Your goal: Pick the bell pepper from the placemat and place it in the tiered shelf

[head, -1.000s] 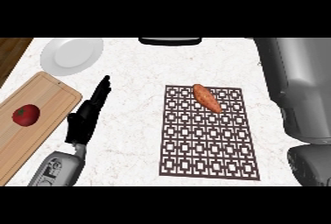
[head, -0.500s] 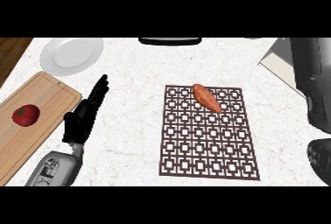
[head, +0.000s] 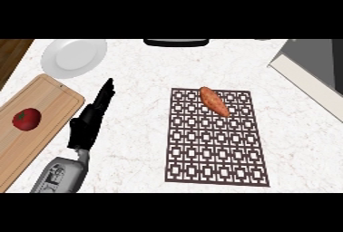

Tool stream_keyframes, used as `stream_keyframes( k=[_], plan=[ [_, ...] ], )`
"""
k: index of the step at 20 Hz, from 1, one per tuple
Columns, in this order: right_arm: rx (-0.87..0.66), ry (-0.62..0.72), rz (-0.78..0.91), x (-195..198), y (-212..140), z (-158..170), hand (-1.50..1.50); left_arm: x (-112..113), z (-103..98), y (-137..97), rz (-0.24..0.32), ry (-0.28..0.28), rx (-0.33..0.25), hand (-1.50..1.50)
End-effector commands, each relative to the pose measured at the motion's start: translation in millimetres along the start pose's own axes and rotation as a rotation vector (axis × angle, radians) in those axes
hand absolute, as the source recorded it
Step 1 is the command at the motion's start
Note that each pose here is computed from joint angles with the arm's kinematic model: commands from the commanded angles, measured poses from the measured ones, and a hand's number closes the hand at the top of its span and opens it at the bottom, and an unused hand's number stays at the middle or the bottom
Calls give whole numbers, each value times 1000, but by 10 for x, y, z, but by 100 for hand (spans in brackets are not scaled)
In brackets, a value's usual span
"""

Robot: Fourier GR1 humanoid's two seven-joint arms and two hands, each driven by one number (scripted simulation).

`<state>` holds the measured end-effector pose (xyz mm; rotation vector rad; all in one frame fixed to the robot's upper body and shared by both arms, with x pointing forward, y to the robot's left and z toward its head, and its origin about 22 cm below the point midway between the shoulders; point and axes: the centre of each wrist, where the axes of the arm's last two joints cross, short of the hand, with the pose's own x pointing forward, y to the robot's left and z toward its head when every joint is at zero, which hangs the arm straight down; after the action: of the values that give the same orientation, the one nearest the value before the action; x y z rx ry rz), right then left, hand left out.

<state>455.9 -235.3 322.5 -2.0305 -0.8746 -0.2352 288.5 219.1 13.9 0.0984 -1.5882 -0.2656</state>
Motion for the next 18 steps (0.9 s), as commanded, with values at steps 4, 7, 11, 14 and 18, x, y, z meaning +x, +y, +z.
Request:
stream_keyframes(
  k=[4, 7, 11, 14, 18],
  plan=[
    [-43, 86, 97, -238, 282, -171, 150, 60, 54, -125, -6, 3, 8, 0],
    [-45, -7, 133, -356, 419, -321, 150, 61, 172, 24, -5, -10, -20, 0],
    [-90, 10, 85, -495, 542, -288, 150, 56, 35, -2, -6, -1, -6, 0],
    [-146, 80, -191, -596, 437, -512, 150, 36, 80, -69, -5, -16, -14, 0],
    [-143, 77, -236, -746, 596, -485, 150, -30, 85, 186, -7, 0, -14, 0]
  ],
)
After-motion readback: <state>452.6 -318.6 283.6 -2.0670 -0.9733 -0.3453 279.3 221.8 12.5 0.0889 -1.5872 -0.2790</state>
